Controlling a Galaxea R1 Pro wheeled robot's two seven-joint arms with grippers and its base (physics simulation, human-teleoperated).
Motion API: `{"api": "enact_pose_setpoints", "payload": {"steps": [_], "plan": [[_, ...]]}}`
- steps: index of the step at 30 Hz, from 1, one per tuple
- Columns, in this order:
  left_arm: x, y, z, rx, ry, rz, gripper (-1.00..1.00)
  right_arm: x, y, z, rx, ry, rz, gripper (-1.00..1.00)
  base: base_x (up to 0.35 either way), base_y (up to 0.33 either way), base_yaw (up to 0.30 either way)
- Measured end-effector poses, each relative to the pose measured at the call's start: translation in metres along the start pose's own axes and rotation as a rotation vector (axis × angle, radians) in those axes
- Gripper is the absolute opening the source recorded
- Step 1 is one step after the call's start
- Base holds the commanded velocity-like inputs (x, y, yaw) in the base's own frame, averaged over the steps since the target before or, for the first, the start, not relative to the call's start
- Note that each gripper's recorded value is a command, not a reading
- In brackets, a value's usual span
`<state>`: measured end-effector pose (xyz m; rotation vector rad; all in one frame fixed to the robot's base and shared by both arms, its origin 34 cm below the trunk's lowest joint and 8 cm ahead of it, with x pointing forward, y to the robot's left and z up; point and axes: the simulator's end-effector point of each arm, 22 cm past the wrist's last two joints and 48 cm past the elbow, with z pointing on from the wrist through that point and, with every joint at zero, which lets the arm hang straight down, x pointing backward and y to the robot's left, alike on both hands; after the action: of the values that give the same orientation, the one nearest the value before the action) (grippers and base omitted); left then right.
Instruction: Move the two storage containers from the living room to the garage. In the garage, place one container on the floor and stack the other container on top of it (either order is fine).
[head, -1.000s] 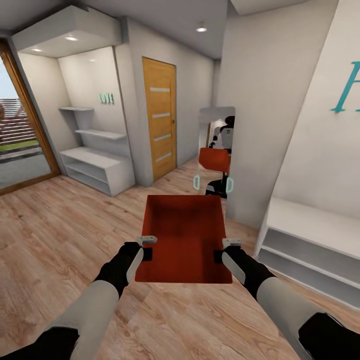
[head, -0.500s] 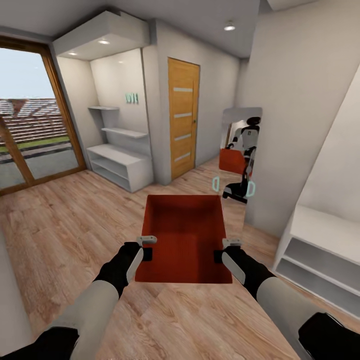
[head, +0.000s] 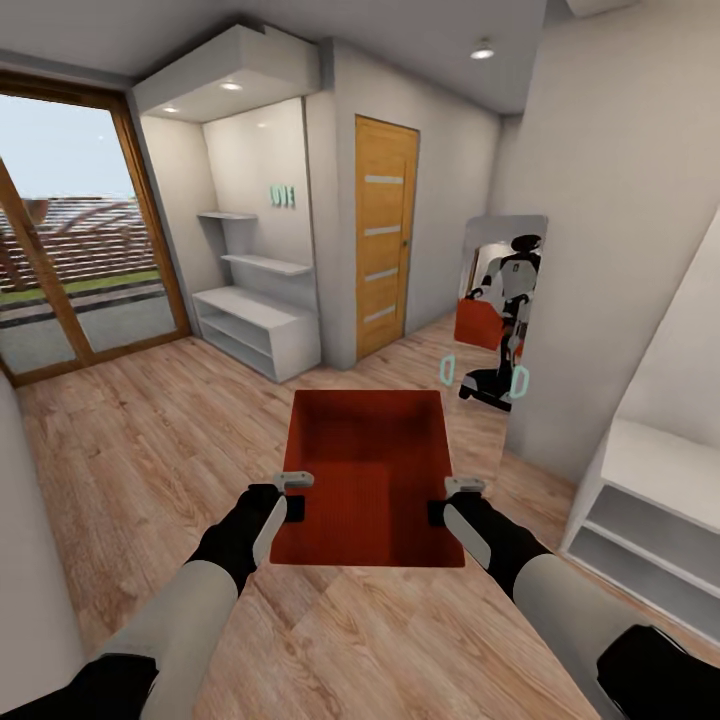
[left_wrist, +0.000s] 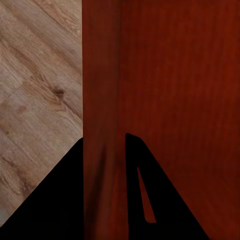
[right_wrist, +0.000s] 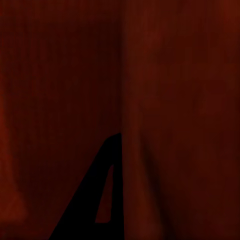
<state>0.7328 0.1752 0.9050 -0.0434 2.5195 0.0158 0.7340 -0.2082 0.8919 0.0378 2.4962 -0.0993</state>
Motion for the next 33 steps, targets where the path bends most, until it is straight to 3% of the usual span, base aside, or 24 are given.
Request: {"api": "enact_pose_setpoints", "payload": {"steps": [33], "plan": [[0.0002, 0.0, -0.0004, 0.0, 0.0, 0.0, -1.0, 0.0001, 0.0, -0.0004, 0.0, 0.0, 0.0, -1.0, 0.309, 0.068, 0.0]]}}
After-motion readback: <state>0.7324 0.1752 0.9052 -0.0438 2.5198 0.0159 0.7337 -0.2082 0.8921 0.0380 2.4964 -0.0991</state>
